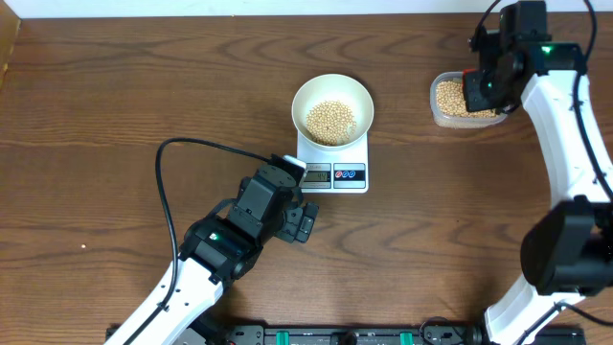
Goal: Scoop item into bowl and weigh 50g on scale
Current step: 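Return the scoop with the right gripper to the soybean tub, then scoop a small amount of soybeans with the right gripper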
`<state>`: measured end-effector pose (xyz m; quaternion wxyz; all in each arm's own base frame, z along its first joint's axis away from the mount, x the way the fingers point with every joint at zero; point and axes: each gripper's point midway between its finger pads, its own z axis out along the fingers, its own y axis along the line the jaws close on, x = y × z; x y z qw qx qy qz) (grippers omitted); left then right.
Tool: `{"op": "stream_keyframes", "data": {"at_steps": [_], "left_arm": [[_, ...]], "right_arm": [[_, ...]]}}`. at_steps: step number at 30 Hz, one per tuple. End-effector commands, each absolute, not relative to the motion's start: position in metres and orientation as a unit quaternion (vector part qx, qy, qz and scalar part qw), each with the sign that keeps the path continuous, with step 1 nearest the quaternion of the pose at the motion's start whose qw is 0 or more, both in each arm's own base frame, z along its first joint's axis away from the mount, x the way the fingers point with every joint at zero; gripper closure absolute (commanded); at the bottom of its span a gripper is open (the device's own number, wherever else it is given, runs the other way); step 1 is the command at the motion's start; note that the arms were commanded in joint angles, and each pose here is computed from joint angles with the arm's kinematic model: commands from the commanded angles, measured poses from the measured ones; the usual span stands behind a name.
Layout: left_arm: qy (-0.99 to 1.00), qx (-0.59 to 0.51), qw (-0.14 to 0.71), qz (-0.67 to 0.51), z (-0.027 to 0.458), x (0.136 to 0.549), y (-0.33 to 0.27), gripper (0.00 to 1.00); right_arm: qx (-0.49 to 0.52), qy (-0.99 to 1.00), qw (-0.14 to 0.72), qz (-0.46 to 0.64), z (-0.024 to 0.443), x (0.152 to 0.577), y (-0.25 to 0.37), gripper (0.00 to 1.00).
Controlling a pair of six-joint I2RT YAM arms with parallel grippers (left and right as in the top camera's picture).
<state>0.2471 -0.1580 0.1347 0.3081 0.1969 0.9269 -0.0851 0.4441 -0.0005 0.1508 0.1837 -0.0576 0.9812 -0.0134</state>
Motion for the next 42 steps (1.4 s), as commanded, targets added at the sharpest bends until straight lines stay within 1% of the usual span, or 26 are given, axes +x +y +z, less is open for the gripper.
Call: {"op": "stream_keyframes", "data": {"at_steps": [1,7,15,19,24,30,32,38,42], "left_arm": [[0.926,0.197,0.313,-0.082,0.138,0.249,-0.158,0.05],[0.926,0.197,0.313,-0.082,0.138,0.249,-0.158,0.05],[0.926,0.197,0.313,-0.082,0.138,0.249,-0.158,0.05],[0.925,0.197,0.313,-0.082,0.138,0.249,-0.158,0.05],[0.926,0.197,0.313,-0.082,0.138,0.249,-0.158,0.05],[0.925,0.197,0.313,-0.083,0.137,0.249,-0.158,0.05],[0.926,0.197,0.313,-0.082,0.138,0.249,-0.158,0.05],[0.925,0.197,0.313,-0.082,0.138,0.249,-0.158,0.05],[0.926,0.197,0.313,-0.082,0.138,0.249,-0.158,0.05]], "right_arm": [[-0.035,0.984,0.169,-0.032,0.139,0.445,-0.013,0.99],[-0.031,0.988,0.149,-0.026,0.118,0.447,-0.013,0.99],[-0.044,0.988,0.132,0.068,0.094,0.452,0.02,0.99],[-0.045,0.987,0.128,0.081,0.09,0.452,0.024,0.99],[-0.03,0.987,0.139,0.078,0.096,0.454,0.01,0.99],[0.013,0.983,0.167,0.078,0.118,0.454,-0.031,0.99],[0.024,0.979,0.178,0.094,0.125,0.453,-0.038,0.99],[0.026,0.962,0.196,0.186,0.138,0.453,-0.034,0.99],[0.026,0.956,0.202,0.211,0.143,0.453,-0.033,0.99]]}}
